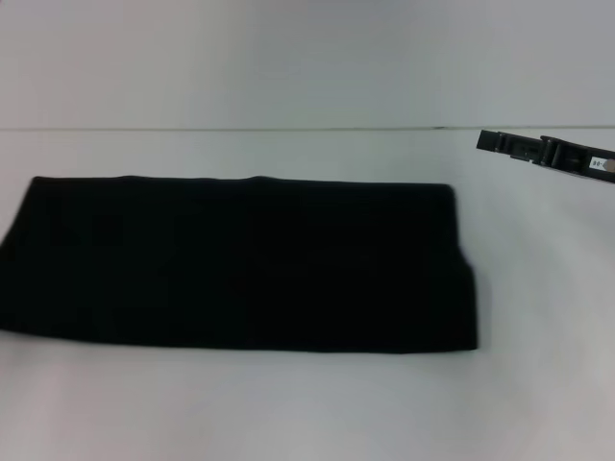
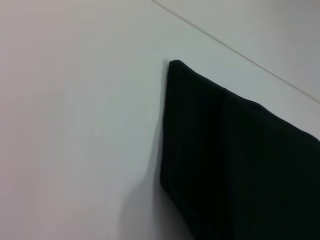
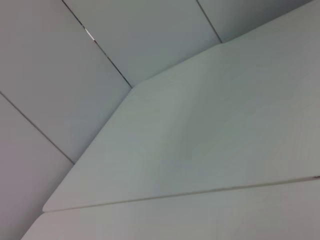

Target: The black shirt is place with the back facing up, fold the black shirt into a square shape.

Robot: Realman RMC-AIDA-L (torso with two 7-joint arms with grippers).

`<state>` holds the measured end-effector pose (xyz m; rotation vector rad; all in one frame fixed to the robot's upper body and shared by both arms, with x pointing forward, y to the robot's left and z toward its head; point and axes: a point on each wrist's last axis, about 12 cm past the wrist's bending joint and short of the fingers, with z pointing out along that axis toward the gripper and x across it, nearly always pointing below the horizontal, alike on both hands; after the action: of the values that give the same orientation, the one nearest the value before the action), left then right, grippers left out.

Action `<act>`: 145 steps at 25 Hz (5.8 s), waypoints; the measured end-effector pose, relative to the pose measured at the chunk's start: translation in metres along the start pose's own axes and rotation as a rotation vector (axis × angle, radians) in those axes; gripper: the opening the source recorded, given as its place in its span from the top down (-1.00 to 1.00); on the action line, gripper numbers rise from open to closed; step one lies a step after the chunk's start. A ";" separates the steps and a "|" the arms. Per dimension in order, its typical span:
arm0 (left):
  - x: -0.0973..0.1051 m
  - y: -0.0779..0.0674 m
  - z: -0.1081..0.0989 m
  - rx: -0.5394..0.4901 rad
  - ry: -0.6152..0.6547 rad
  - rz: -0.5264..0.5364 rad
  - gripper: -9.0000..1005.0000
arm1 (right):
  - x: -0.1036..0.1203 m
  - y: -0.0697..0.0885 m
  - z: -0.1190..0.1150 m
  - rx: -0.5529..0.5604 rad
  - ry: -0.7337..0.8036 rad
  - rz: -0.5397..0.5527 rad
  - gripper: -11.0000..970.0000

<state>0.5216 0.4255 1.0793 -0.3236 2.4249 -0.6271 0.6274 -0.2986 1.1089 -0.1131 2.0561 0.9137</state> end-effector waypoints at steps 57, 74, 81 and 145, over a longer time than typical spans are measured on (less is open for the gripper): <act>0.065 -0.237 0.117 0.970 0.214 0.224 0.23 | -0.008 -0.039 -0.056 0.105 -0.037 0.030 -0.79; -0.027 -0.177 0.125 0.394 -0.102 0.291 -0.82 | -0.004 -0.026 -0.044 0.045 0.081 0.080 -0.79; -0.038 -0.171 0.138 0.153 -0.085 0.327 -0.90 | -0.004 -0.026 -0.044 0.048 0.079 0.080 -0.79; -0.023 -0.165 0.149 0.088 -0.094 0.267 0.91 | -0.001 -0.029 -0.044 0.070 0.077 0.071 -0.79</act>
<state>0.6443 0.2391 1.0690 0.0085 2.2898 -0.5823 0.6096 -0.3483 1.1095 -0.0381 2.1735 0.8920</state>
